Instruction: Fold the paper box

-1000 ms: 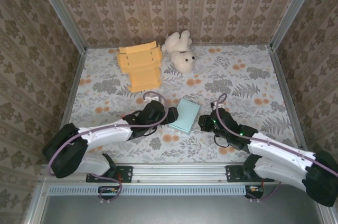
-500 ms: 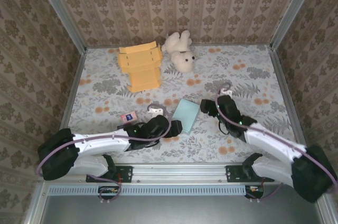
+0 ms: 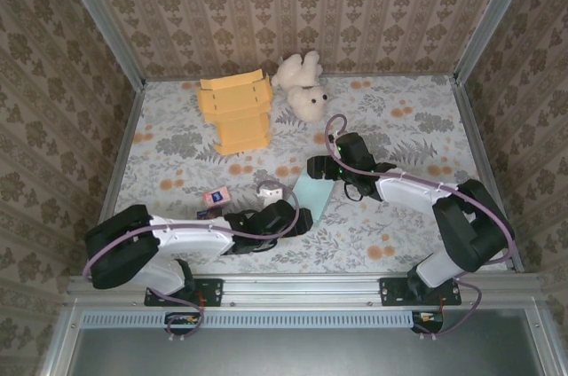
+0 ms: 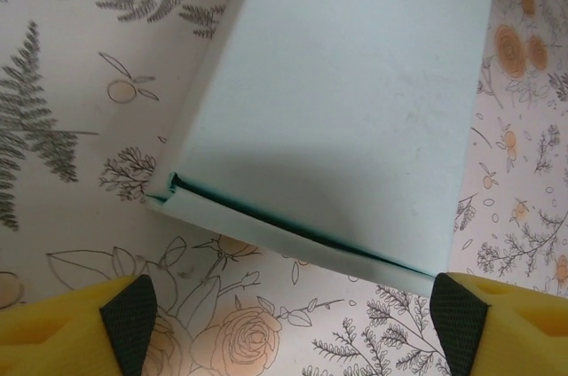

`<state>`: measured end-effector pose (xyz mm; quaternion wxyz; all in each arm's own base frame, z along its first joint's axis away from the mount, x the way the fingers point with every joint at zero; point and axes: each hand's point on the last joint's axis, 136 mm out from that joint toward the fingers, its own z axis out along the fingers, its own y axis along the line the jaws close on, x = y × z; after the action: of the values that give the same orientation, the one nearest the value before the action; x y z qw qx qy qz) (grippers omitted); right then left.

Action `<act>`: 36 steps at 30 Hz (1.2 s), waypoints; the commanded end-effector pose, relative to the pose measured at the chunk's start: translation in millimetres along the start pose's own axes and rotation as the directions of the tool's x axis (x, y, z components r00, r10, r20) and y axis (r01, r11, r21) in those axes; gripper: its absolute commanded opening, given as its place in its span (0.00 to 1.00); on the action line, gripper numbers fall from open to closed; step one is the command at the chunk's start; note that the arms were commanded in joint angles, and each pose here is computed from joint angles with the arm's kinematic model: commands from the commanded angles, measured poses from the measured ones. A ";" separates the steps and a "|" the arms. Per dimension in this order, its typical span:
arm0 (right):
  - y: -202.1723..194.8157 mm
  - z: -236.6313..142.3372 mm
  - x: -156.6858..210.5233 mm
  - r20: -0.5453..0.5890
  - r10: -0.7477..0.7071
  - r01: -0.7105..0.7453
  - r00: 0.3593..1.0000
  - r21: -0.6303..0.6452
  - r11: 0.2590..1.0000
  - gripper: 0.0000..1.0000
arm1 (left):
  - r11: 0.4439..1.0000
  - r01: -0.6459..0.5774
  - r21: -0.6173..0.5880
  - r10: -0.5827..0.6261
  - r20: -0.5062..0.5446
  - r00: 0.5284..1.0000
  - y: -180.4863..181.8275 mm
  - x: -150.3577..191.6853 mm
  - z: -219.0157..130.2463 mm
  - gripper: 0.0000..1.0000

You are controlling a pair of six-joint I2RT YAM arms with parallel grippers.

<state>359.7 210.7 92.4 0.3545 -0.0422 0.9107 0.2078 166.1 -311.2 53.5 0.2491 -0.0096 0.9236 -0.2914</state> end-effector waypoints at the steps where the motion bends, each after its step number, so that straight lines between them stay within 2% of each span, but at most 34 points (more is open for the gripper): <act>1: 8.7 2.9 -1.9 -0.021 -0.019 0.018 1.000 -0.053 0.998 0.83 | 0.997 0.028 0.072 -0.028 -0.001 1.000 -27.3 -4.3 1.8 0.83; 14: -1.5 4.0 28.6 -0.094 -0.002 -0.003 0.996 -0.051 0.999 0.81 | 0.999 0.039 0.035 -0.041 0.046 0.998 -20.1 -16.6 14.9 0.80; 21: -5.0 -1.4 44.8 -0.117 0.027 -0.034 0.993 -0.060 0.998 0.80 | 0.998 0.056 0.022 -0.057 0.092 0.994 -15.3 -34.1 17.7 0.79; 28: 7.5 -8.1 54.4 -0.134 0.069 -0.089 0.989 -0.145 0.985 0.68 | 0.997 0.076 -0.019 -0.073 0.125 0.989 -0.9 -56.3 25.7 0.77; 31: 10.8 -7.7 59.4 -0.145 0.076 -0.101 0.987 -0.172 0.980 0.60 | 0.996 0.087 -0.017 -0.084 0.133 0.988 2.2 -63.1 27.4 0.77; 36: 15.2 -10.1 54.2 -0.128 0.077 -0.101 0.989 -0.195 0.976 0.45 | 1.000 0.030 -0.005 -0.030 0.124 0.992 -14.2 -72.2 31.9 0.75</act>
<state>314.6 206.1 50.6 0.2800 -0.0308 0.9233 0.2612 232.6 -298.8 45.5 0.2864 -0.0713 0.9214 -0.2528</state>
